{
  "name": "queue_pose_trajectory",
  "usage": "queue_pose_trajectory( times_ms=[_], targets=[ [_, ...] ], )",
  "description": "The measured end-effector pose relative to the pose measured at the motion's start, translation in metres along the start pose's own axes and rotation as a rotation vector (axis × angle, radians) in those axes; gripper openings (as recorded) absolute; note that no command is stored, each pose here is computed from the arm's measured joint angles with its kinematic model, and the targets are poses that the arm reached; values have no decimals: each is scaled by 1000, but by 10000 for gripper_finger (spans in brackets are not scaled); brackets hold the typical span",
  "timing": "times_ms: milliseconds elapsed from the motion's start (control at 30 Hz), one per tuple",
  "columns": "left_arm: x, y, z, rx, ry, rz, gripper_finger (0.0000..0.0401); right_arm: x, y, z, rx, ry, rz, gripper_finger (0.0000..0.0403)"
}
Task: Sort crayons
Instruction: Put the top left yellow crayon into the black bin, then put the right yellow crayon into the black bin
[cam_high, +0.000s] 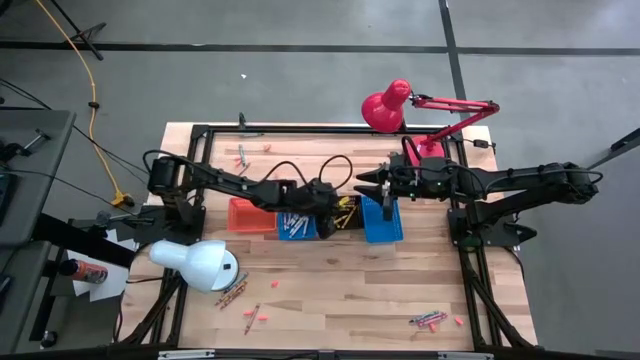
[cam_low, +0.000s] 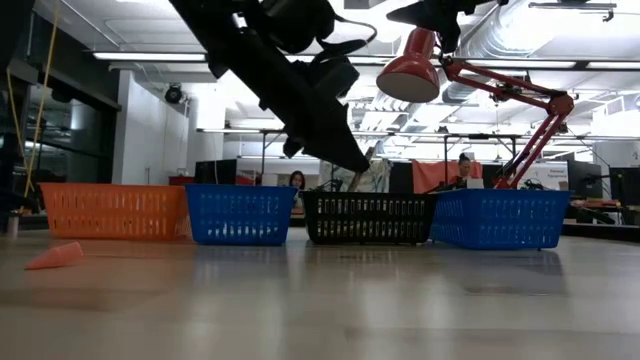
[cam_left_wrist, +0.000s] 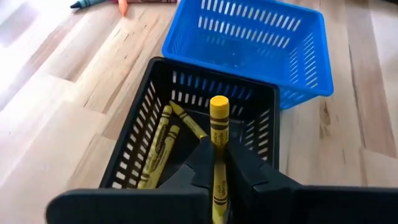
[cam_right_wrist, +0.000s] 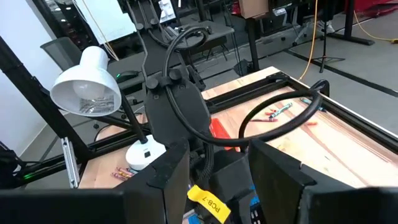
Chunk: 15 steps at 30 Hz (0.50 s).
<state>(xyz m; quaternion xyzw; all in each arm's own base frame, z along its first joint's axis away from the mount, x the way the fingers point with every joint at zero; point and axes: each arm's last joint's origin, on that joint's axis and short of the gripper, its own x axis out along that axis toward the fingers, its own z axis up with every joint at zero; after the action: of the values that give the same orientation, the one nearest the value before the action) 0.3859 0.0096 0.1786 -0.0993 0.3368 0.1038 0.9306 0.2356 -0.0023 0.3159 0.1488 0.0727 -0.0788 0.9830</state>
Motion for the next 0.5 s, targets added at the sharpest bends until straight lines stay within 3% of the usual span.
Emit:
queue_pose_trajectory(
  times_ms=[167, 333, 500],
  targets=[
    [-1, 0, 0, 53, 7, 2, 37, 0, 0, 0, 0, 3, -1, 158],
    [-5, 0, 2, 60, -2, 0, 91, 0, 0, 0, -5, 3, -2, 158],
    [-31, 0, 12, 52, 1, -1, 146, 0, 0, -1, -9, 8, -4, 158]
  ],
)
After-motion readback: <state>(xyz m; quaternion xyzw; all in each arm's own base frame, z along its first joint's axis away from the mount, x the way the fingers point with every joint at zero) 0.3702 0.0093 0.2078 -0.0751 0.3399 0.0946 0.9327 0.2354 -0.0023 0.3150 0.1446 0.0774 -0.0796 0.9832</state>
